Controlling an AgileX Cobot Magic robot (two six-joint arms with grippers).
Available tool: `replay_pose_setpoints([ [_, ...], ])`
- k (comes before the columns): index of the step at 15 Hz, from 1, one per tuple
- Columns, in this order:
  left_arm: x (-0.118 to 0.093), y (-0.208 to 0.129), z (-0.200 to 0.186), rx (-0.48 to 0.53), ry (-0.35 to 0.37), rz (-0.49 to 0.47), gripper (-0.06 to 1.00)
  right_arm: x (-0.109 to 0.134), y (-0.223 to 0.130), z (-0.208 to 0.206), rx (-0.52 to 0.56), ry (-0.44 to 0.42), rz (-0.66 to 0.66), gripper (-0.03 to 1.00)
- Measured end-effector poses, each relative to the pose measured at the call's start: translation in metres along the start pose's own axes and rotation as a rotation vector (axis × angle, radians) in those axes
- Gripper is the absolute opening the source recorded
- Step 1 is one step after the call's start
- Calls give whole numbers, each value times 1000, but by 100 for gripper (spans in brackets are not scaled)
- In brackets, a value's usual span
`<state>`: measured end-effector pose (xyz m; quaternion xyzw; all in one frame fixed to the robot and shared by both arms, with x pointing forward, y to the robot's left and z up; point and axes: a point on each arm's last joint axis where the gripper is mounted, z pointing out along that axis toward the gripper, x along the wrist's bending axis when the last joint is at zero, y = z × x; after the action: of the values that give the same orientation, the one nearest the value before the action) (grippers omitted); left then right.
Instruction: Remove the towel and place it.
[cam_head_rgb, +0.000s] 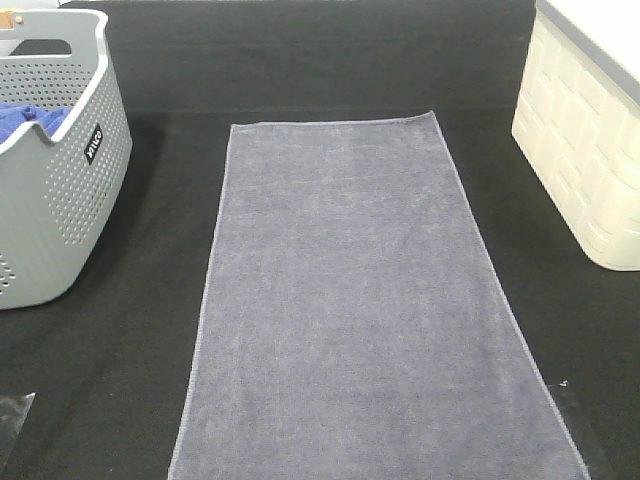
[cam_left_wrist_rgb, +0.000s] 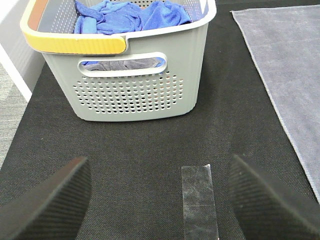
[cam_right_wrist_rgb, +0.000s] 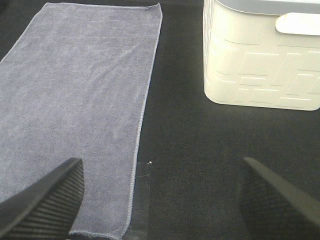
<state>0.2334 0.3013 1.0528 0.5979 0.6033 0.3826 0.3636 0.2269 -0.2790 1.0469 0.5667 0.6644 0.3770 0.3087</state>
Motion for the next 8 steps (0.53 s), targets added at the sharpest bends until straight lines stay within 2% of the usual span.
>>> replay_pose_setpoints([
  [8, 0, 0, 0, 0, 0, 0, 73, 0, 0, 0, 0, 0, 0, 78],
])
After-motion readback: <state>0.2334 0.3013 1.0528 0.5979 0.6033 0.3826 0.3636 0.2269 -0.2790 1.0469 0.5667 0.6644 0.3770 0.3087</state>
